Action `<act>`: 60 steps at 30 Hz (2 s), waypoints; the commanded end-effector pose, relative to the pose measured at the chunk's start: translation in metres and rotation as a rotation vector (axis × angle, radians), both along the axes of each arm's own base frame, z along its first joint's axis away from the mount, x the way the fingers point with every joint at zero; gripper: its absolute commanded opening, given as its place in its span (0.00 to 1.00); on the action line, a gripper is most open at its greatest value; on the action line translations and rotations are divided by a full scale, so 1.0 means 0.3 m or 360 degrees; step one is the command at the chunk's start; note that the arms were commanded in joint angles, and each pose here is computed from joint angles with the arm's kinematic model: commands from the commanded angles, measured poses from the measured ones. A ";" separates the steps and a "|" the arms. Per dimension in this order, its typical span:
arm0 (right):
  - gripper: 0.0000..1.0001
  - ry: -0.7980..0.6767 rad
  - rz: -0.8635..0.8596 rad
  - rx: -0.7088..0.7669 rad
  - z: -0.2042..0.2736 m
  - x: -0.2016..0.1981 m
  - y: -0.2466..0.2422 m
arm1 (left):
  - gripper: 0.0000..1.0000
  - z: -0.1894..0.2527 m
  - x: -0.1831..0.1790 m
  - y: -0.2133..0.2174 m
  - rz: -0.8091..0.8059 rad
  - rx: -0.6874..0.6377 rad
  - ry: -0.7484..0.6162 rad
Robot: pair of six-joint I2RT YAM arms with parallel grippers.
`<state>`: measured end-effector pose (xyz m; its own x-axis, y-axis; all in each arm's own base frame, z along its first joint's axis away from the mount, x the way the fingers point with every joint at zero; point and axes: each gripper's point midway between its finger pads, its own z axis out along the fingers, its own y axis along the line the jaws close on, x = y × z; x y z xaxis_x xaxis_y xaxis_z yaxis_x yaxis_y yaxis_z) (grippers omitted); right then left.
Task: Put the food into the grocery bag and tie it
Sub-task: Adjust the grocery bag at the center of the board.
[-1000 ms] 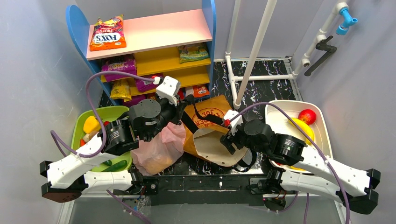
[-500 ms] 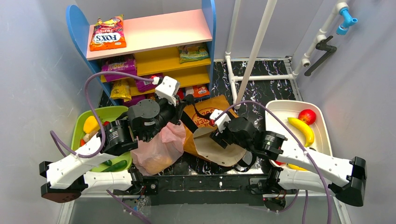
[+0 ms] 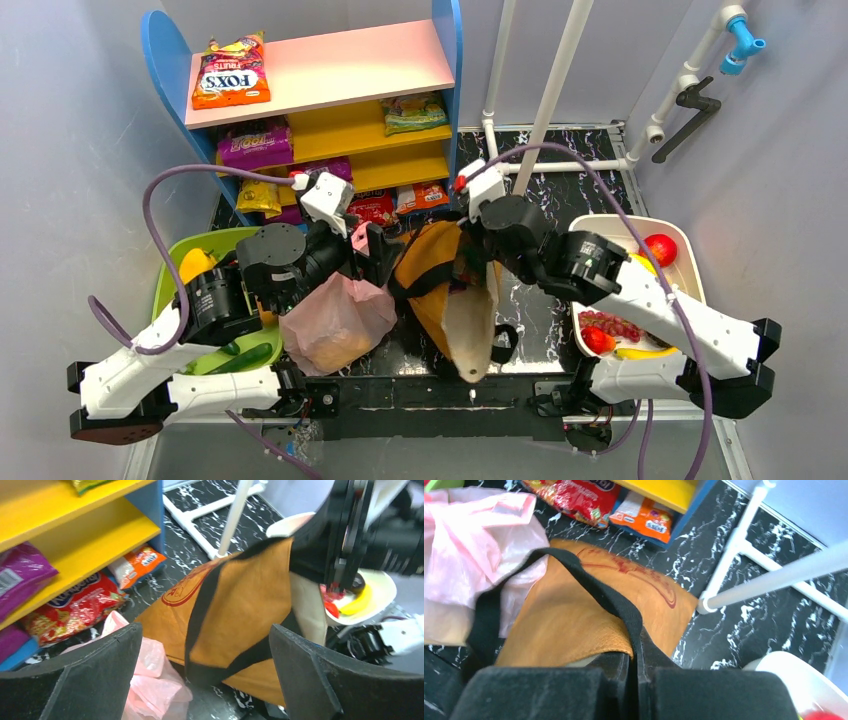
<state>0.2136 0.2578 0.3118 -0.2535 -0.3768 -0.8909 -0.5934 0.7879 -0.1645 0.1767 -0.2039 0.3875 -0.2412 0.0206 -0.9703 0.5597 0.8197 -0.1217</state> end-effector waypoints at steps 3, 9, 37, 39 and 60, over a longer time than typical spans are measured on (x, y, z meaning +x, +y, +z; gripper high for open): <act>0.01 -0.0095 -0.0425 0.0259 0.312 0.065 -0.075 | 0.98 -0.082 -0.059 -0.088 -0.0195 -0.0001 0.0182; 0.01 -0.0133 -0.0680 0.0235 0.439 0.105 -0.126 | 0.98 -0.051 -0.065 -0.108 -0.0234 -0.0025 0.0175; 0.01 0.0072 -0.0743 -0.0044 0.338 0.125 -0.184 | 0.37 -0.253 0.111 -0.260 0.0182 0.0275 -0.0279; 0.01 0.0122 -0.0718 -0.0052 0.318 0.110 -0.181 | 0.26 -0.272 0.134 -0.260 0.0191 0.0237 -0.0227; 0.01 0.0928 -0.0164 0.0517 0.124 -0.080 0.000 | 0.00 -0.098 0.383 -0.139 0.0093 0.0355 -0.0239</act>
<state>0.1929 0.2179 0.3398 -0.6932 -0.1638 -0.7019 -0.4109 0.8899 0.1981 0.2764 -0.2471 0.3210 -0.1691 0.2231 -0.9600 0.4950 0.8615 0.1130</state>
